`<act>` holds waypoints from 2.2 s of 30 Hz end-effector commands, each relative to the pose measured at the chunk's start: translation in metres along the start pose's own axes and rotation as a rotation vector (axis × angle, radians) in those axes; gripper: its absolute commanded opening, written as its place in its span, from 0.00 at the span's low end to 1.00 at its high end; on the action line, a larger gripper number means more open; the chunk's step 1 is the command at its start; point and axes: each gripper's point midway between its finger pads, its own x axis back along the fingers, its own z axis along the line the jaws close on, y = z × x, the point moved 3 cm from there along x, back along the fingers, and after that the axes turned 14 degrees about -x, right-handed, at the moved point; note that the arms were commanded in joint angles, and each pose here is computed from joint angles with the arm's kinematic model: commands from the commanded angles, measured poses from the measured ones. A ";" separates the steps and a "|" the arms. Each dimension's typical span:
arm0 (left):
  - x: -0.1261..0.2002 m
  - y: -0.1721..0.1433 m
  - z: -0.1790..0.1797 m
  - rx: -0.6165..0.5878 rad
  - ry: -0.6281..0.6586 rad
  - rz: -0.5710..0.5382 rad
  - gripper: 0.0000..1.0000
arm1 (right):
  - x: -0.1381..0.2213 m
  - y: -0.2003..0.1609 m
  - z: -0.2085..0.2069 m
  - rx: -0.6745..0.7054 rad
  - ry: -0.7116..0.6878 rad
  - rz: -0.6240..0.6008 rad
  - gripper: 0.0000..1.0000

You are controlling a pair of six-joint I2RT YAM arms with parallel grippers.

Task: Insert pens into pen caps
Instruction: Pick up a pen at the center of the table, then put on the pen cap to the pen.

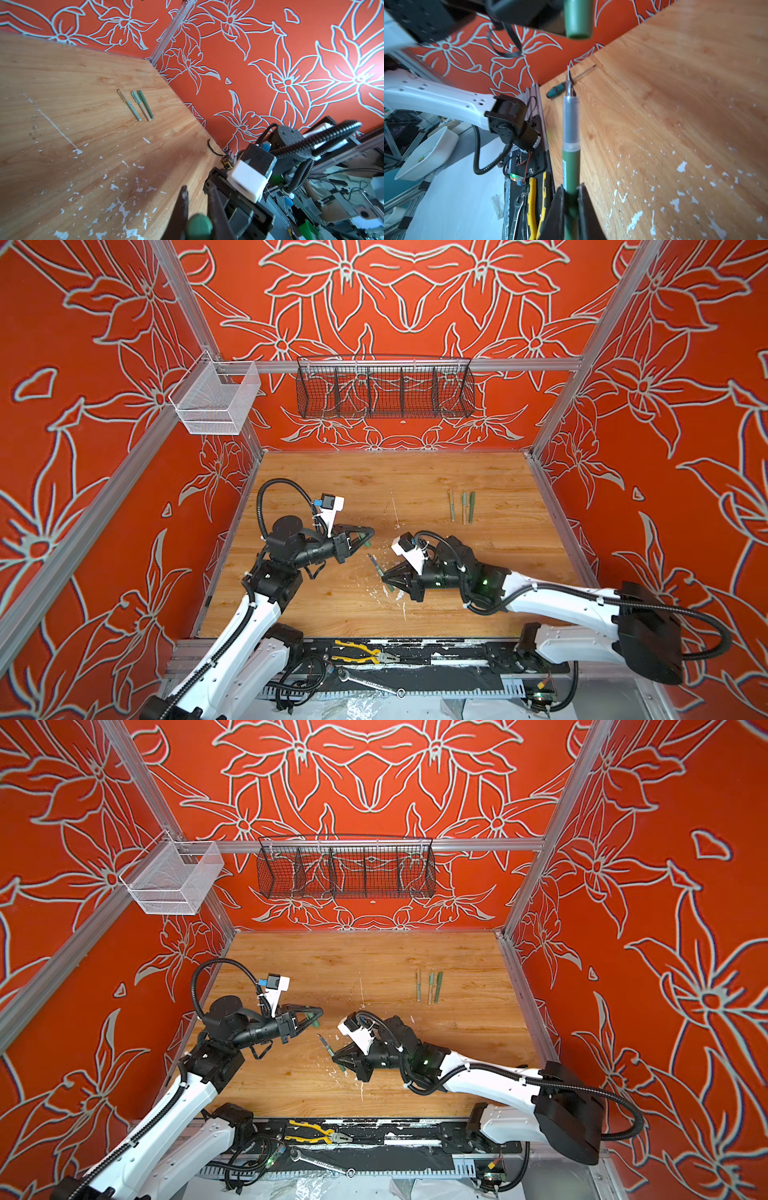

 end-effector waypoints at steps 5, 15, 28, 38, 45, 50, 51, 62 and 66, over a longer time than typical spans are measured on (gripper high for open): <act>0.003 0.015 -0.020 -0.054 -0.088 -0.035 0.00 | 0.008 0.005 0.012 0.066 0.051 -0.027 0.00; 0.003 0.020 -0.030 -0.047 -0.165 -0.031 0.00 | 0.011 0.003 0.008 0.076 0.019 -0.032 0.00; 0.005 0.021 -0.030 -0.044 -0.173 -0.033 0.00 | 0.014 0.005 0.005 0.082 -0.007 -0.051 0.00; 0.004 0.019 -0.027 -0.041 -0.169 -0.032 0.00 | 0.020 0.011 0.012 0.096 0.002 -0.072 0.00; 0.002 0.018 -0.025 -0.029 -0.171 -0.026 0.00 | 0.020 0.014 0.014 0.099 0.012 -0.077 0.00; 0.003 0.019 -0.027 -0.030 -0.179 -0.029 0.00 | 0.017 0.017 0.014 0.104 0.013 -0.078 0.00; 0.003 0.019 -0.028 -0.031 -0.184 -0.029 0.00 | 0.017 0.017 0.014 0.103 0.012 -0.078 0.00; 0.000 0.016 -0.028 -0.007 -0.221 -0.017 0.00 | 0.013 0.028 0.016 0.121 0.010 -0.107 0.00; 0.000 0.014 -0.026 -0.008 -0.206 -0.016 0.00 | 0.014 0.030 0.018 0.127 0.014 -0.113 0.00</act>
